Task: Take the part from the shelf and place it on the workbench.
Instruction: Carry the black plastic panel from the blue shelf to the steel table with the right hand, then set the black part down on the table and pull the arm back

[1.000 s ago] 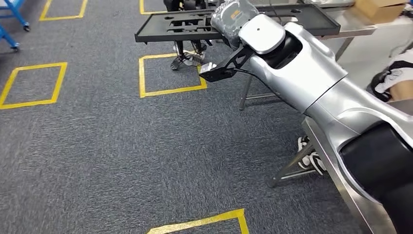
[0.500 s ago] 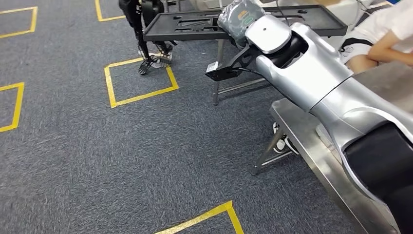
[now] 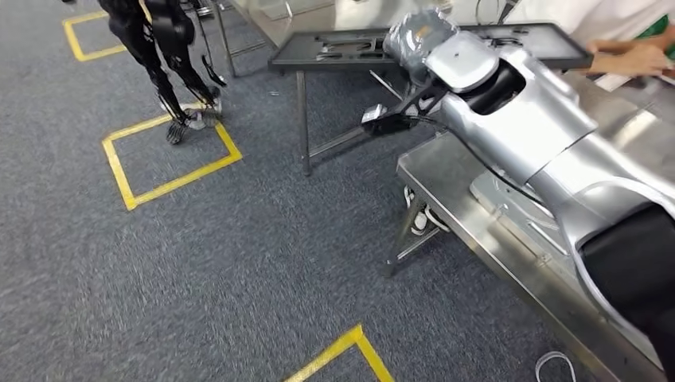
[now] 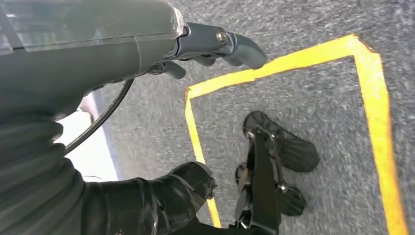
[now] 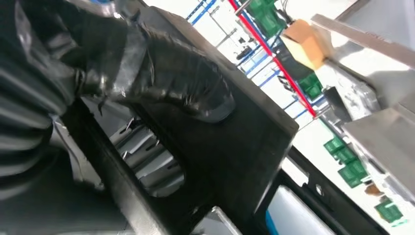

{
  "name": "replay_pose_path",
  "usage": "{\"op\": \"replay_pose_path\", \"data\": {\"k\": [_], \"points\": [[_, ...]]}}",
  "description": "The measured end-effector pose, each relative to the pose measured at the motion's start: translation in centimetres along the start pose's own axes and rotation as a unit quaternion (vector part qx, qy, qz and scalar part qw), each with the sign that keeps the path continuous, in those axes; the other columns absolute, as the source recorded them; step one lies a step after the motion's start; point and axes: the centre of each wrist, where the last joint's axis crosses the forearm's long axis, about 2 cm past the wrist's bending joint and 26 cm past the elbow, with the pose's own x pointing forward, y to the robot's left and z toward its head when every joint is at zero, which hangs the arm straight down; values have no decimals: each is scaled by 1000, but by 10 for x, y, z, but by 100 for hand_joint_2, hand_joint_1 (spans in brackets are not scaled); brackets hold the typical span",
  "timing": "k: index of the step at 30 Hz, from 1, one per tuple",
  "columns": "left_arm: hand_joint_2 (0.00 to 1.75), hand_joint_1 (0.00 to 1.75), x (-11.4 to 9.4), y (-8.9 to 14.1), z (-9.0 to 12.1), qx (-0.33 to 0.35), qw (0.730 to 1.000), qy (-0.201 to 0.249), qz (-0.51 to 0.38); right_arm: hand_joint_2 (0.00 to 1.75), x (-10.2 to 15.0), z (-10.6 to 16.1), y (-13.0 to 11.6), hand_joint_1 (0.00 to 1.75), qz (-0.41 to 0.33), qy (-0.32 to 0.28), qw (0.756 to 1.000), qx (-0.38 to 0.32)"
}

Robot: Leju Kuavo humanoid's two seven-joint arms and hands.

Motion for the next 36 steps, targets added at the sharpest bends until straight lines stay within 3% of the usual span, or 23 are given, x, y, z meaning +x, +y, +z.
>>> {"op": "replay_pose_path", "data": {"k": [10,24,36], "points": [[175,0,-3,2,1,4,1000,-5,-11,175,-42,18,35,175,3,44,999,32],[175,0,-3,0,1,1,1000,-5,-17,175,-57,28,44,175,2,55,998,43],[175,0,-7,-1,2,1,1000,0,-30,175,-98,65,86,175,-5,91,993,78]]}}
